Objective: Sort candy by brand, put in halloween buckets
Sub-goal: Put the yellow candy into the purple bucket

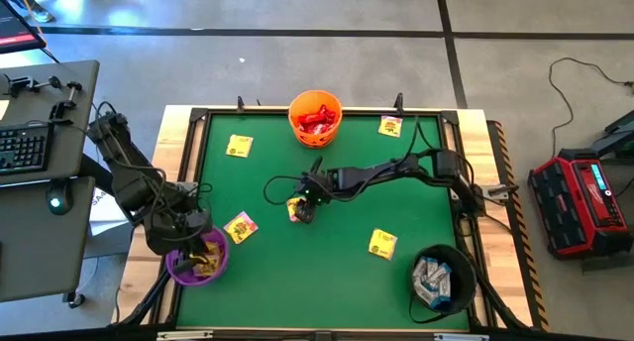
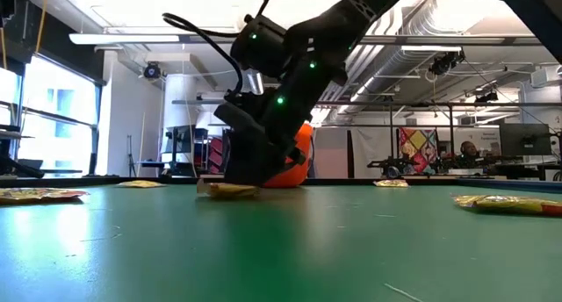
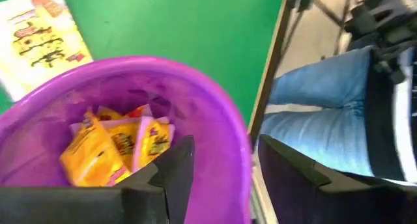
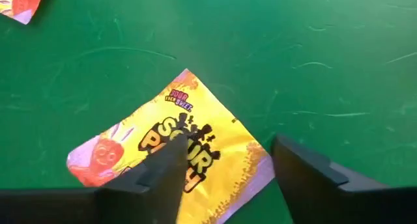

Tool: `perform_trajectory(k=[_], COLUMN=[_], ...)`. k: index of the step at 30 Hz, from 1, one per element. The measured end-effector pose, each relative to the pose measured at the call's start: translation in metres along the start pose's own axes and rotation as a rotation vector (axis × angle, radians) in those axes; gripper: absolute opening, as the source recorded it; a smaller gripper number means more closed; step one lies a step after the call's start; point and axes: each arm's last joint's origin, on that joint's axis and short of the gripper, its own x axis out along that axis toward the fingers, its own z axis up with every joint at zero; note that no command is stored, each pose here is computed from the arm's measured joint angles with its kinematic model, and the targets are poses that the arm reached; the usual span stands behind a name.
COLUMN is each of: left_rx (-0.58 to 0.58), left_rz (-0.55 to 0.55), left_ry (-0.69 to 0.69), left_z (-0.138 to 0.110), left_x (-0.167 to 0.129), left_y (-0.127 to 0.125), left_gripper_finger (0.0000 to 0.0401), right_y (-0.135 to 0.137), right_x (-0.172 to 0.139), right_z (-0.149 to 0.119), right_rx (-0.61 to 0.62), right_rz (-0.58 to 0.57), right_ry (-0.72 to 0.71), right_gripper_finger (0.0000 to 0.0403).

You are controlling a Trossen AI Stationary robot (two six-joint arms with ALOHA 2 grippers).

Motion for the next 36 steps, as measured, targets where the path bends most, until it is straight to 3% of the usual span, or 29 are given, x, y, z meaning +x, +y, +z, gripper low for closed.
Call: perform_trajectory(k=[8, 10, 14, 23, 30, 36], left_rx=[-0.004, -0.008, -0.013, -0.06, -0.095, -0.063], left_rz=[-0.1, -0.117, -0.161, -0.324, -0.254, -0.172], left_ry=[-0.038, -0.046, -0.092, -0.365, -0.468, -0.502], left_z=[0.003, 0.004, 0.01, 0.036, 0.047, 0.057], left_x=[-0.001, -0.001, -0.002, -0.028, -0.031, -0.024], left_y=[-0.01, -0.011, -0.014, -0.014, -0.004, -0.001], left_gripper_finger=[0.0156, 0.0149, 0.0126, 0.0076, 0.0092, 0.0124], right_y=[-0.002, -0.001, 0.003, 0.023, 0.038, 0.045], right_x=[0.001, -0.001, -0.007, -0.054, -0.104, -0.097], right_z=[0.001, 0.004, 0.015, 0.069, 0.103, 0.09], right_rx=[-0.005, -0.01, -0.047, -0.23, -0.327, -0.333], right_rz=[0.011, 0.017, 0.039, 0.032, 0.046, 0.192], right_ry=[0.005, 0.009, 0.041, -0.004, -0.05, 0.042], right_gripper_finger=[0.0034, 0.001, 0.0017, 0.0001, 0.0, 0.0])
